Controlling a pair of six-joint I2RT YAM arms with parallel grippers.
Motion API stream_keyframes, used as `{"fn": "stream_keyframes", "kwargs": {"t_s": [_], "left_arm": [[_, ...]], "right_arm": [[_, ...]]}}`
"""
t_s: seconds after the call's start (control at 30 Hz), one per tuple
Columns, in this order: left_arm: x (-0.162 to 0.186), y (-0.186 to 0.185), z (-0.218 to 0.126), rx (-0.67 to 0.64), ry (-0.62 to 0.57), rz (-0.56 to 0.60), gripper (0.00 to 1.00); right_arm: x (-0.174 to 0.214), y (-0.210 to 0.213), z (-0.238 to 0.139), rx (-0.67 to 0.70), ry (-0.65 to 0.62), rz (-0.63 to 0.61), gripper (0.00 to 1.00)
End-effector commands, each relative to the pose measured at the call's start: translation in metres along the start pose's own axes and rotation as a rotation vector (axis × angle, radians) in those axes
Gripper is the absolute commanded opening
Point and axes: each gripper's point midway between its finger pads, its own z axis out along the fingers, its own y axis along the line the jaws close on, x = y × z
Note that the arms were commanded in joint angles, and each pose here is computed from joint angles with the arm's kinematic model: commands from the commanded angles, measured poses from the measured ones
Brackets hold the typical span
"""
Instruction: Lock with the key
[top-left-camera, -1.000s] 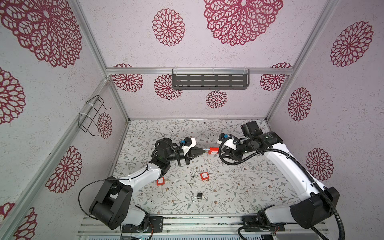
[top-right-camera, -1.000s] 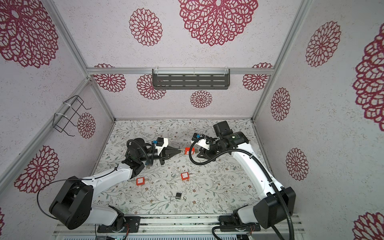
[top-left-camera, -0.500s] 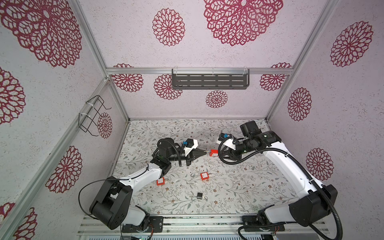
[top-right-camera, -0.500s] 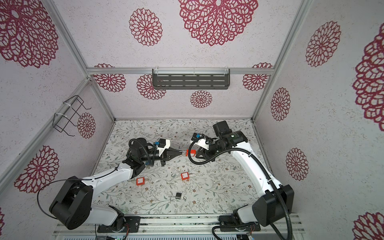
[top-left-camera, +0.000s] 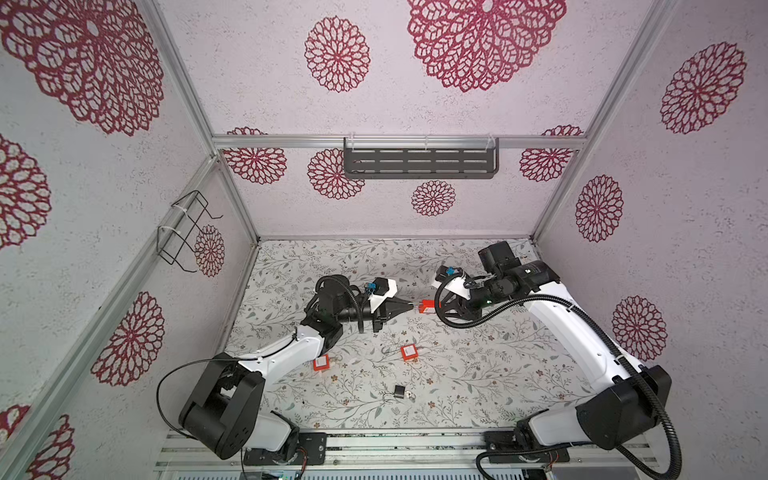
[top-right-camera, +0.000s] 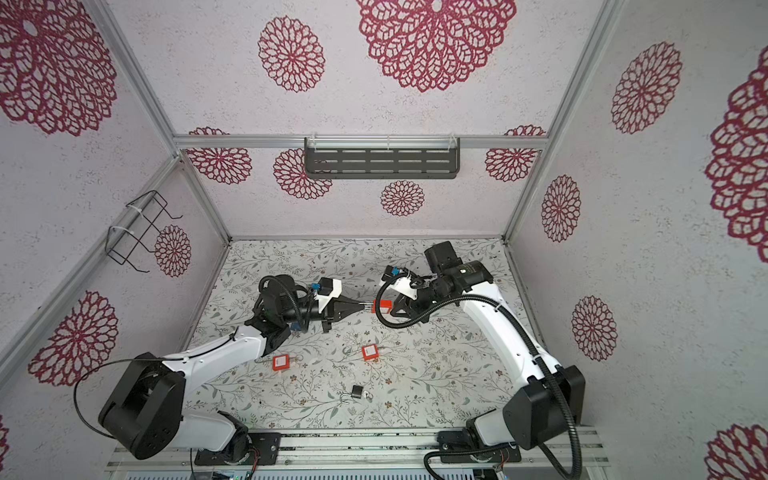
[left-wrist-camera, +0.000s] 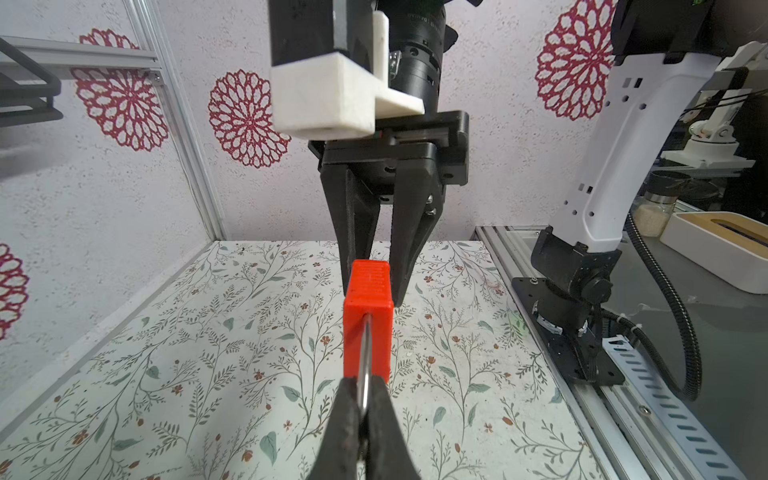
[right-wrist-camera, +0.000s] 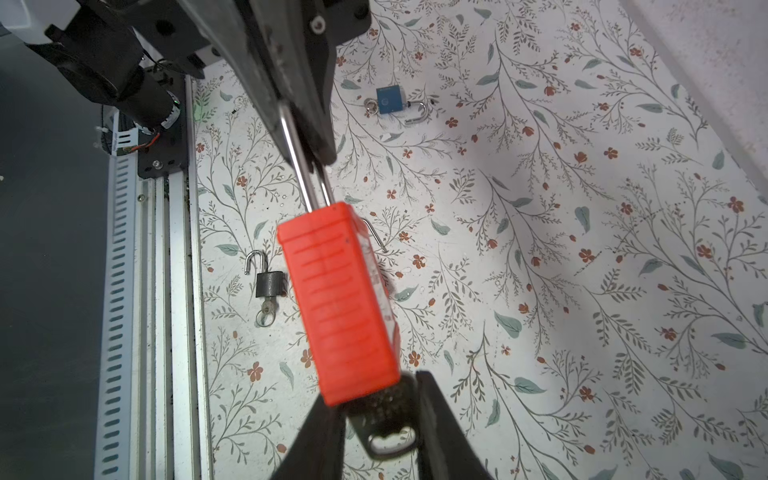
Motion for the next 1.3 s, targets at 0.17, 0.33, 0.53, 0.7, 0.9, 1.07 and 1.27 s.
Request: {"fn": "stream_keyframes", "kwargs": {"t_s": [0.17,0.33,0.53,0.7,0.9,1.07,1.27], "left_arm": [[-0.027,0.000,0.003,0.018,-0.069,0.047,0.00],[-0.028,0.001,0.004,0.023,-0.073,0.028,0.00],[-0.028,0.003,0.006,0.028,-0.081,0.000,0.00],[-0.029,0.004,0.007,0.034,-0.092,-0.013,0.00],[-0.029,0.003,0.007,0.043,-0.097,-0.022,0.00],[-0.030,0.002,0.007,0.044,-0.098,-0.016,0.00],[-0.029,0.000,0.006,0.050,-0.090,-0.002,0.00]], "right_arm": [[-0.009,0.002,-0.009,0.060,-0.045,-0.088,0.31],[-0.012,-0.003,-0.011,0.162,-0.068,-0.168,0.30],[-0.015,-0.007,-0.014,0.277,-0.087,-0.286,0.28],[-0.013,-0.012,-0.017,0.414,-0.086,-0.393,0.31],[-0.014,-0.015,-0.020,0.507,-0.111,-0.467,0.43],[-0.013,-0.016,-0.024,0.517,-0.088,-0.453,0.53],[-0.012,-0.006,-0.033,0.421,-0.061,-0.344,0.56]]}}
